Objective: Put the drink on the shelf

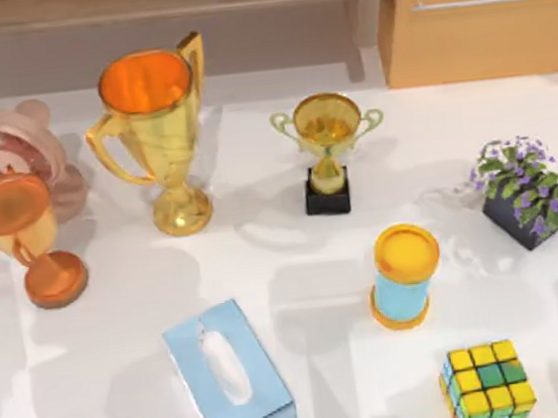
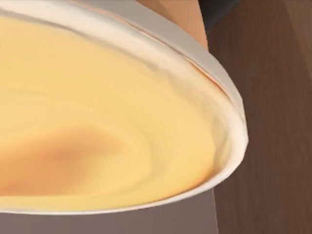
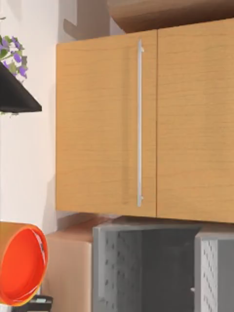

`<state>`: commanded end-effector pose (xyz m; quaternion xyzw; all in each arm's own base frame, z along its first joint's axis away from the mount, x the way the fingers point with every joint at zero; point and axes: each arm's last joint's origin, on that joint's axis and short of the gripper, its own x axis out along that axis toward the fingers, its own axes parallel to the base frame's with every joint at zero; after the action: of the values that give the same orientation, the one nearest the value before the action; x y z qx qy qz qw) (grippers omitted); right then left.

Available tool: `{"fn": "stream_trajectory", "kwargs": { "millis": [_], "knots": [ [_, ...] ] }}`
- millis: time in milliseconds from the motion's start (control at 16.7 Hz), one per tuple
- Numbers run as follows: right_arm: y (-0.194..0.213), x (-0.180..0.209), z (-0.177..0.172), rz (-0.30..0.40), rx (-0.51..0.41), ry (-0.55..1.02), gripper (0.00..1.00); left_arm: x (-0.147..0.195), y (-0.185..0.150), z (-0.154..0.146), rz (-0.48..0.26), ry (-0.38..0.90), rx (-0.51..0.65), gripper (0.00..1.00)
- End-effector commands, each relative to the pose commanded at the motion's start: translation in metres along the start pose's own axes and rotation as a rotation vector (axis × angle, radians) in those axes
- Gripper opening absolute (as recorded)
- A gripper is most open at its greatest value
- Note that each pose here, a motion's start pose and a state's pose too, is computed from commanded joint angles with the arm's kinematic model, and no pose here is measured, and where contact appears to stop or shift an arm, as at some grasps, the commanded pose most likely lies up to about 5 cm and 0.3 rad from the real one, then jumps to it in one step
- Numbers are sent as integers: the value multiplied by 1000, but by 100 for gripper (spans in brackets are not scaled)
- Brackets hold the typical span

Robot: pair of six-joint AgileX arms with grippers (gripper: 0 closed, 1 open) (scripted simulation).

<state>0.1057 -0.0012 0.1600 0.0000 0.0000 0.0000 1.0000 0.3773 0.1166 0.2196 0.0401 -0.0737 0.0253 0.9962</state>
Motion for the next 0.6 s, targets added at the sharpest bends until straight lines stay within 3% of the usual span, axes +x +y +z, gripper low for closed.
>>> {"fn": "stream_trajectory", "kwargs": {
  "millis": [300,600],
  "knots": [
    [0,0,0,0,0,0,100,32,-75,28,-31,96,-65,0],
    [0,0,0,0,0,0,100,42,-150,49,-70,206,-86,0]
  ]
}}
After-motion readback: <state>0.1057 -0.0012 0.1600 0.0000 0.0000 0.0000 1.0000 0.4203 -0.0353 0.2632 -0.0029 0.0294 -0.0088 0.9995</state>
